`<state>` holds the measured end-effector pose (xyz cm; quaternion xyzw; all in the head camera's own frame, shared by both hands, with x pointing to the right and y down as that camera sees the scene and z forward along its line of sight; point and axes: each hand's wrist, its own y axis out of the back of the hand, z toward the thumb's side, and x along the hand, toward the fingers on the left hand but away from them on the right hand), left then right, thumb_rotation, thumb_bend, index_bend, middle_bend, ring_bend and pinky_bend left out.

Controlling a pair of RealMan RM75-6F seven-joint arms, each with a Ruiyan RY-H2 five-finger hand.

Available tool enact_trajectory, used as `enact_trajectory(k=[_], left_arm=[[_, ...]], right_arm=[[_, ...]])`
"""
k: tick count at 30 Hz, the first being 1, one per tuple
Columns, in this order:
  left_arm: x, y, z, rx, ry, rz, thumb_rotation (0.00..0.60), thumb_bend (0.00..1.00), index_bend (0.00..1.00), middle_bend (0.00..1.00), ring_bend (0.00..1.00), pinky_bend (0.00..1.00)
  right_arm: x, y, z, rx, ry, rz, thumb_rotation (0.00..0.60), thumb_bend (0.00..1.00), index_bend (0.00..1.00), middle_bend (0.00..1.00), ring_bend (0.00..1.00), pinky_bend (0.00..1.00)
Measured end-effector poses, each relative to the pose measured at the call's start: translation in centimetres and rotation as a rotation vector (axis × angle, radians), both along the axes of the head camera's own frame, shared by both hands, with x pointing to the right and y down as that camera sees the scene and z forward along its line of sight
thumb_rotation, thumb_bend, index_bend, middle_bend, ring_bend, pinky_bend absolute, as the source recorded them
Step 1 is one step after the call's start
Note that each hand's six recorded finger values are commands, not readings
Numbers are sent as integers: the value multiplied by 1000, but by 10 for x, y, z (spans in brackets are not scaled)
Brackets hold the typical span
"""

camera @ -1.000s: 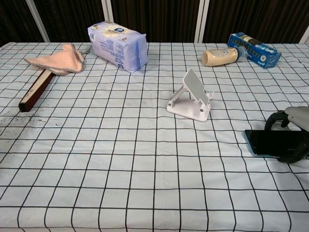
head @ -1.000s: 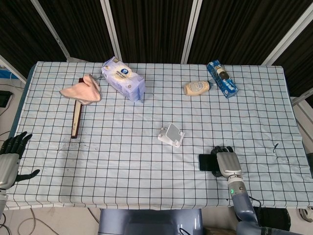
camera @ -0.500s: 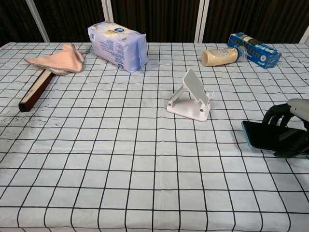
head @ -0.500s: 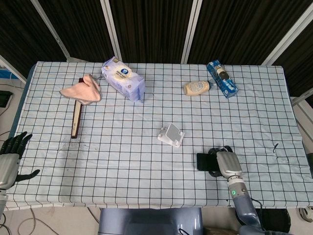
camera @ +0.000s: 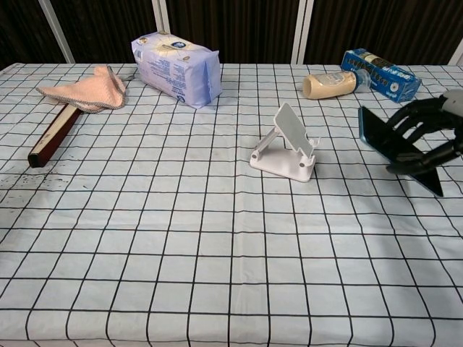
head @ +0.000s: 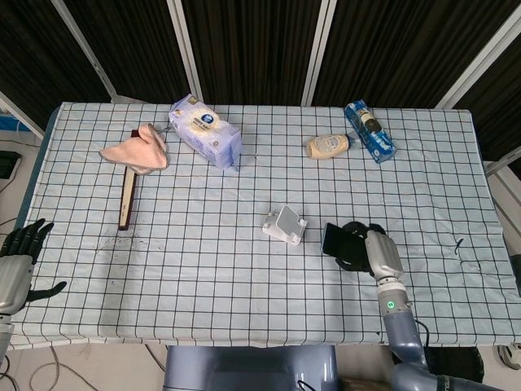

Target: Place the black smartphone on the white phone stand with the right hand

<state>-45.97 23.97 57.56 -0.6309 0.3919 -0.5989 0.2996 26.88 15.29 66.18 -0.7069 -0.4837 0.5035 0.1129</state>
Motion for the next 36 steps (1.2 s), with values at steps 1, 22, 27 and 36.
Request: enact_trajectory(k=[1,22,27,36], left_arm=[[0,0,0,1,0,0,600,0,0,0,0,0],[0,0,1,-18,24,-12,600,0,0,0,0,0],[0,0,2,-26,31,-17,600,0,0,0,0,0],[-2,-1,2,-36,48,-29,600,0,0,0,0,0]], right_arm=[[-4,-3,-2,10,-22,22,600,613,580,455,397,142],[-85,-30,-5,2,-342,314,600,609,580,455,396,142],[-100,-36,-5,42,-387,356,600,608,580,455,396,142],[-122,-35,6,50,-424,400,600,606,580,455,395,142]])
